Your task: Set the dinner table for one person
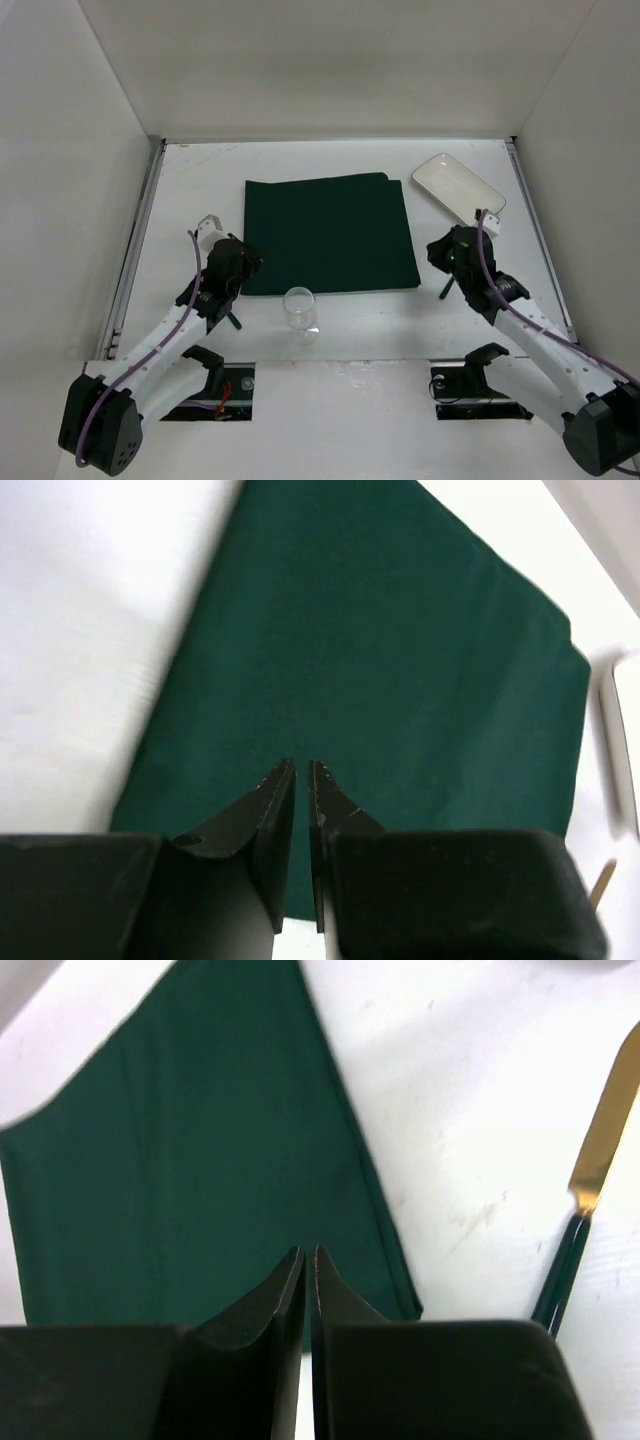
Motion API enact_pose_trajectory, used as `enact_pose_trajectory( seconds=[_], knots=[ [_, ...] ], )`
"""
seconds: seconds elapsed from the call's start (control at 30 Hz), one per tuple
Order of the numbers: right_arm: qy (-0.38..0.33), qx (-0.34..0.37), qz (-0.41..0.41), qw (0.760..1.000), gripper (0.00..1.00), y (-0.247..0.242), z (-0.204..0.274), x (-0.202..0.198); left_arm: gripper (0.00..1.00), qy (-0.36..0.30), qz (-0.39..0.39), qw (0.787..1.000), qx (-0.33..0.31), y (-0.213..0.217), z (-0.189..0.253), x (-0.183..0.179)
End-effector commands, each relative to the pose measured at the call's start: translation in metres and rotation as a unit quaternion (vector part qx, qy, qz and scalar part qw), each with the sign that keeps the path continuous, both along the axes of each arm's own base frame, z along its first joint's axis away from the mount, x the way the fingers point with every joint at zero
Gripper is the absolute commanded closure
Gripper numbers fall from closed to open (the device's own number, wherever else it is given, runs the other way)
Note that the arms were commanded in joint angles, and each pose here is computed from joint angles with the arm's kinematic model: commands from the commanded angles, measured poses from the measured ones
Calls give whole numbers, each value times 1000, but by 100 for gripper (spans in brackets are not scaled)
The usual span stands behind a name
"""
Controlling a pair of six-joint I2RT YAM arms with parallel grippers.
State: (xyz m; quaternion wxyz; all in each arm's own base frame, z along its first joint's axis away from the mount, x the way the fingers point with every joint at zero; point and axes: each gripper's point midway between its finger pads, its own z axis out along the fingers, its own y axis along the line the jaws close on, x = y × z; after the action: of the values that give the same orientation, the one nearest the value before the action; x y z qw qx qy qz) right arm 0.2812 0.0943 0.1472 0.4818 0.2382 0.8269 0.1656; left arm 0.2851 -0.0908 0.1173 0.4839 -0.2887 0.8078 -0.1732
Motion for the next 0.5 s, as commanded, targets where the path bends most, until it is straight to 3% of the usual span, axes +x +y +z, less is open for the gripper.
enact_pose_trajectory(
  seconds=[0.0, 0.13, 0.2, 0.37, 0.4, 0.47],
  knots=[
    [-53, 25, -23, 998, 89, -4, 39, 36, 91, -63, -17, 998, 9, -14, 29, 15],
    [-72, 49, -93, 992, 88, -44, 59, 75, 86, -91, -14, 996, 1, -16, 25, 16],
    [-78, 55, -120, 988, 93, -68, 64, 94, 84, -94, -9, 996, -4, -14, 17, 16],
    [-56, 60, -206, 975, 96, -144, 42, 124, 82, -121, -13, 992, -20, -16, 13, 19],
    [-48, 60, -221, 972, 93, -158, 33, 128, 82, -124, -13, 992, -21, -16, 14, 18],
    [-32, 59, -246, 967, 76, -182, 12, 133, 80, -130, -11, 991, -28, -15, 11, 16]
  ],
)
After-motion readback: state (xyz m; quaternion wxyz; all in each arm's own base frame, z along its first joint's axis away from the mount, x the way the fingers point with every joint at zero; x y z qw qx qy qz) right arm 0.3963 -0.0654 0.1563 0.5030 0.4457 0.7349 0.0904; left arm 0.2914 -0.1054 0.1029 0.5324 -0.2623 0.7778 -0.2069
